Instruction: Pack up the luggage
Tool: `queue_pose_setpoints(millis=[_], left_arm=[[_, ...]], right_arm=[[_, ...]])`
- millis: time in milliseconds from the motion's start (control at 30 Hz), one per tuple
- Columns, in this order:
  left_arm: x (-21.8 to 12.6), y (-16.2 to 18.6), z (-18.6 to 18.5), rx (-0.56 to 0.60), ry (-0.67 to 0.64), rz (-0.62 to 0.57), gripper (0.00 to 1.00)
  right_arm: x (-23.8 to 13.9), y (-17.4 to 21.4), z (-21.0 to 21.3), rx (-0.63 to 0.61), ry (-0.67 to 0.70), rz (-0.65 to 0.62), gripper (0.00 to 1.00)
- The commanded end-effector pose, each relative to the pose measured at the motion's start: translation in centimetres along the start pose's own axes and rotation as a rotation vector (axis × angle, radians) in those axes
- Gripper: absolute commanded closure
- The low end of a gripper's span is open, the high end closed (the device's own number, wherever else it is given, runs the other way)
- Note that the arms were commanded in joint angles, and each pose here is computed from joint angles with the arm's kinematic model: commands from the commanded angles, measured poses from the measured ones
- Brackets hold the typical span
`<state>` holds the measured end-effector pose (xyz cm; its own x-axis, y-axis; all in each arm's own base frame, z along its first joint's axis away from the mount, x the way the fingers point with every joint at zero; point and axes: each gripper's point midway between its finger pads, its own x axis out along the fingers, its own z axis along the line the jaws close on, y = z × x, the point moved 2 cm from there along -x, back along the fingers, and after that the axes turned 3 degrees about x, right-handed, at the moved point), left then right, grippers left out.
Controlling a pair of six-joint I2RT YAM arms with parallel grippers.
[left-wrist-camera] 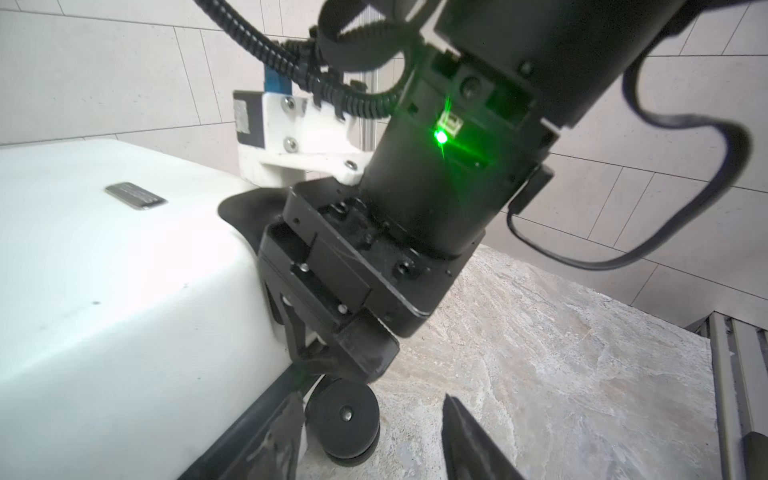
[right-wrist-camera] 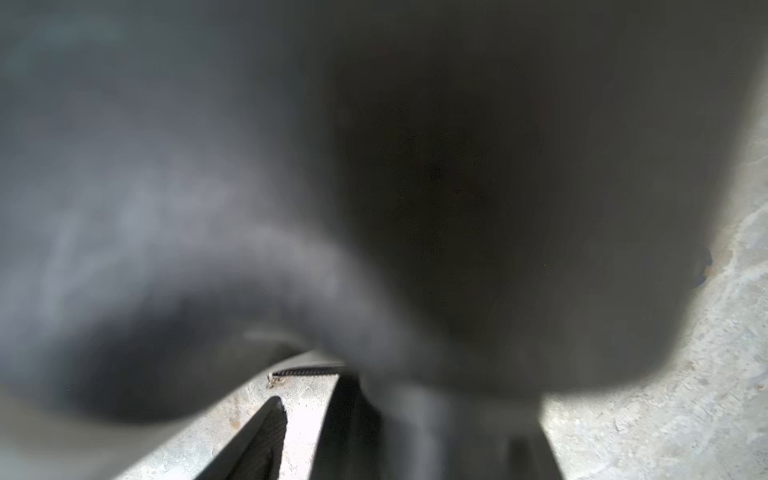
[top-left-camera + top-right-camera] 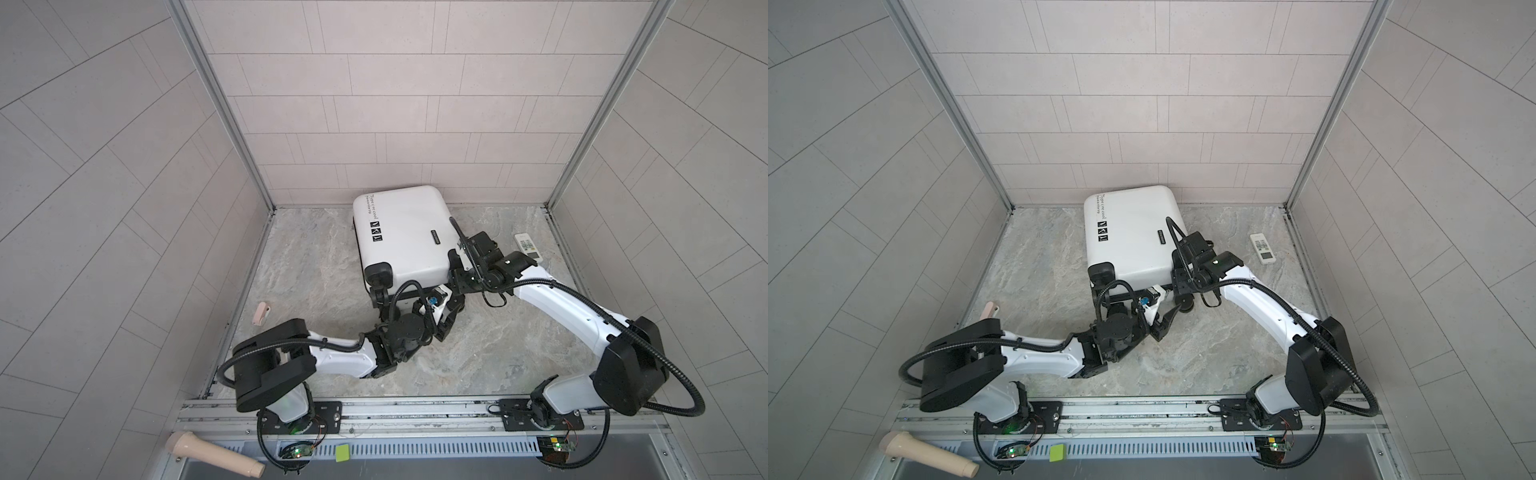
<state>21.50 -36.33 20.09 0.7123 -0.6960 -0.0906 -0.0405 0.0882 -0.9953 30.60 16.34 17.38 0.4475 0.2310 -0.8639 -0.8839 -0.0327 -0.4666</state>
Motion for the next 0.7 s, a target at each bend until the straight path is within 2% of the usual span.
queue_pose_setpoints(millis=[0,167,300,367,400,433,667], left_arm=[[-1.2,0.3,1.5,0.016,-0.086,0.075,0.35],[-2.3,-1.7,2.0,0.031,-0.089,0.142,0.27],[-2.8,-3.7,3.0,0.040,-0.151,0.173,0.14],[-3.4,-5.2,4.7,-0.010,-0.251,0.151,0.11],[-4.2,-5.9,5.8,-0.042,-0.315,0.137,0.03],[-4.8,-6.5,6.4,-0.049,-0.339,0.131,0.00],[-9.5,-10.0,9.5,-0.001,-0.430,0.180,0.00]], right_arm=[[-1.4,-0.6,-0.1,0.011,-0.016,-0.061,0.26],[-1.9,-0.6,-0.5,0.018,-0.020,-0.070,0.24],[-2.5,-0.8,-0.8,0.023,-0.035,-0.079,0.24],[-3.0,-0.8,-1.1,0.026,-0.035,-0.091,0.23],[-3.2,-0.8,-1.2,0.029,-0.039,-0.098,0.22],[-3.4,-0.8,-1.3,0.034,-0.045,-0.104,0.21],[-3.7,-0.6,-1.8,0.048,-0.067,-0.112,0.20]])
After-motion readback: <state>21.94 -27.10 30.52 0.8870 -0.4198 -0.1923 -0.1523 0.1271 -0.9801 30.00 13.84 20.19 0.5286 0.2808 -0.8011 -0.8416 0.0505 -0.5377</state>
